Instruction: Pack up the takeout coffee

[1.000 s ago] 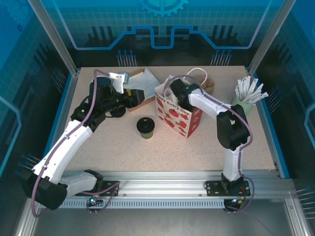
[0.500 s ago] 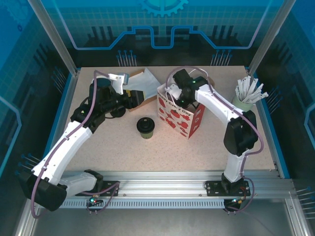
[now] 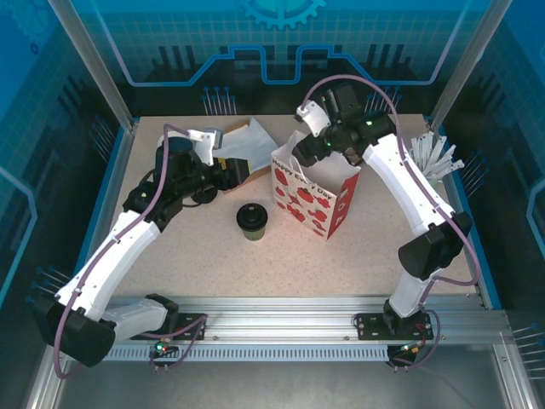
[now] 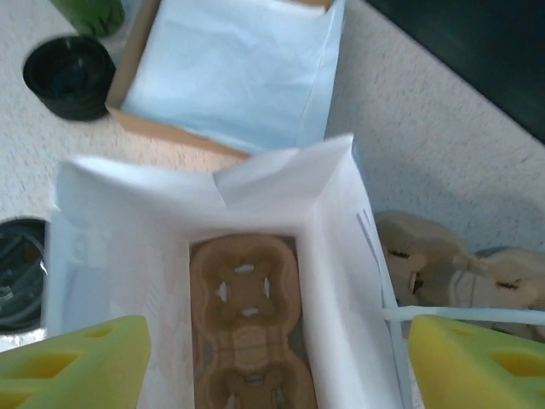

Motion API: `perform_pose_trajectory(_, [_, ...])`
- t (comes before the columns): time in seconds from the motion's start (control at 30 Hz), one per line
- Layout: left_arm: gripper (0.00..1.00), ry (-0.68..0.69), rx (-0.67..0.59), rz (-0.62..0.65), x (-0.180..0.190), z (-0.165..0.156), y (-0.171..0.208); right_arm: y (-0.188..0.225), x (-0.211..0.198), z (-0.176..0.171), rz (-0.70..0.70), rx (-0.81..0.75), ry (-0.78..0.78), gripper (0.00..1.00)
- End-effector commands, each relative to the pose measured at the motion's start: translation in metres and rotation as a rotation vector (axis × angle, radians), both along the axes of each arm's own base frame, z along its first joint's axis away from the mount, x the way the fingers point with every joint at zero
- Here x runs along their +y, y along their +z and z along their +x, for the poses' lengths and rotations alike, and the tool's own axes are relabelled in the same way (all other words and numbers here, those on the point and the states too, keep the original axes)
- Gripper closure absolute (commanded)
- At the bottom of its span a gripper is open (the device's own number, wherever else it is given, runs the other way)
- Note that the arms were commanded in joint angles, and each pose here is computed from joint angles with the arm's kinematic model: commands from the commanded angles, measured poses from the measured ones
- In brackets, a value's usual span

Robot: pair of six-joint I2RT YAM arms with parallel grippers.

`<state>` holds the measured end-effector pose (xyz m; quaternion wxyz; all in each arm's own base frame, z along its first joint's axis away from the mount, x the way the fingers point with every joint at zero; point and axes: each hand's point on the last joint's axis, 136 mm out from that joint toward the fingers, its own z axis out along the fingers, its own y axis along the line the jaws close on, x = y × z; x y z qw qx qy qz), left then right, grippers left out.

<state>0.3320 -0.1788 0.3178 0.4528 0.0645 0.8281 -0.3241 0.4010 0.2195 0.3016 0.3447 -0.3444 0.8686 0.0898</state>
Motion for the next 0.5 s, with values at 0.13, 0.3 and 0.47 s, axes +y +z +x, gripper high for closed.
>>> perform_pose_trajectory(0.13, [0.32, -0.001, 0.001, -0.007, 0.005, -0.010, -0.003, 0.086, -0.023, -0.009, 0.111, -0.166, -0.142, 0.21])
perform_pose_trajectory(0.3, [0.30, 0.036, 0.062, -0.035, 0.017, -0.022, -0.022, 0.114, 0.033, -0.065, 0.105, -0.302, 0.063, 0.20])
perform_pose_trajectory(0.47, [0.29, 0.146, 0.220, -0.109, 0.052, -0.035, -0.055, 0.083, 0.095, -0.115, 0.026, -0.230, 0.267, 0.19])
